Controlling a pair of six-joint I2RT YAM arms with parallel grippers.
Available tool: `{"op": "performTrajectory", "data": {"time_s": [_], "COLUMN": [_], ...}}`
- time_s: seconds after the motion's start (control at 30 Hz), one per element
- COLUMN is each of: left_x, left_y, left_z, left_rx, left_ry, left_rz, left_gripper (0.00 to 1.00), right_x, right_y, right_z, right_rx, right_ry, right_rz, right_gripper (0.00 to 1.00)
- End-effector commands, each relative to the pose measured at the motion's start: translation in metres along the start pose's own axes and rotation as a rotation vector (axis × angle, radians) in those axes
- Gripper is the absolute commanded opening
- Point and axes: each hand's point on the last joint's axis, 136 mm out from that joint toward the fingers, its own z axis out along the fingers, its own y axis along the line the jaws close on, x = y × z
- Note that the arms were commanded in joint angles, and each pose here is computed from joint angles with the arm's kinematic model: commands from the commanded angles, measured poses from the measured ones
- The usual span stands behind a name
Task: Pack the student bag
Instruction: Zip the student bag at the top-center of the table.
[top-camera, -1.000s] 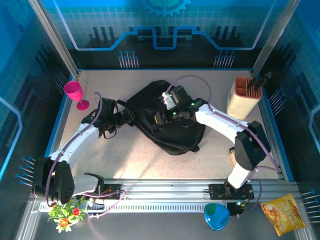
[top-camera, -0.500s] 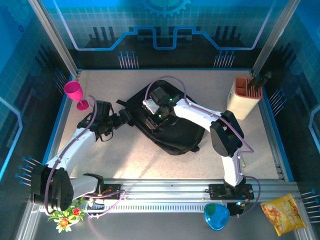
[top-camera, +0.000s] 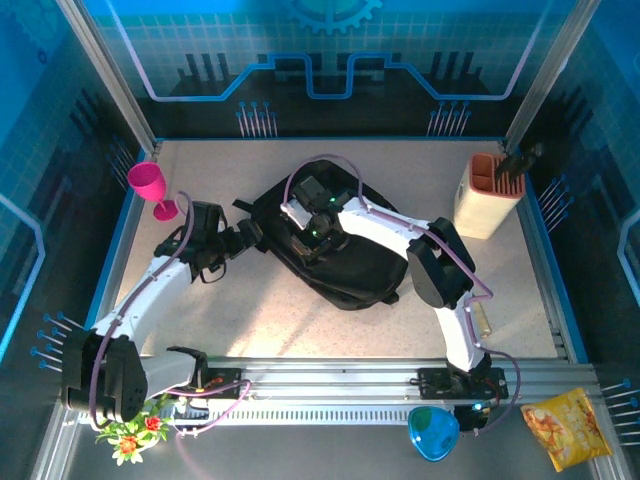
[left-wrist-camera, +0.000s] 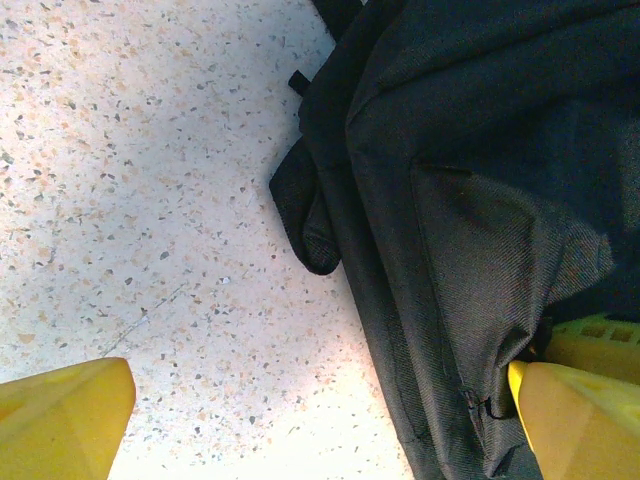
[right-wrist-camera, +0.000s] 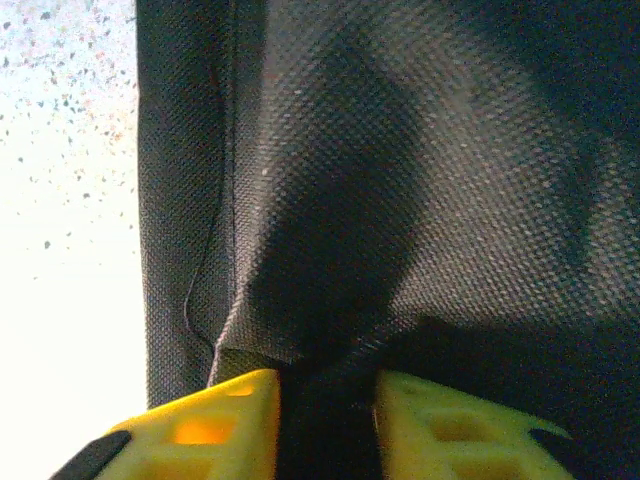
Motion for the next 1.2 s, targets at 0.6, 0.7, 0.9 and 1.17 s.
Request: {"op": "performTrajectory", "data": {"time_s": [0.6,0.7,0.9,1.17], "left_x": [0.049,0.057,0.070,0.076], "left_y": [-0.081,-0.093,-0.114,-0.111], "left_z": [0.009,0.016,0.035,0.066], "left_rx": [0.487,0.498,0.481,0.364], "left_ry": [0.281,0.309,0.368,0.393], "left_rz": [-0.170,-0.160,-0.129,-0.149], "left_gripper": [0.71,0.66,0.55,0.39], "right_x": [-0.015,-0.012,-0.008,-0.007], "right_y": [-0.007,-0.012,-0.015,-0.014], "right_z": [-0.071,-0.075,-0.078,-0.079], "right_rx": [-0.044,-0.030,-0.015,-0.024], "right_ry": [-0.305,-0.321,-0.331,-0.332], "right_rz": [0.220,0.244,0.271,0.275], "right_gripper": [0.00,0.00,0.00,0.00]}}
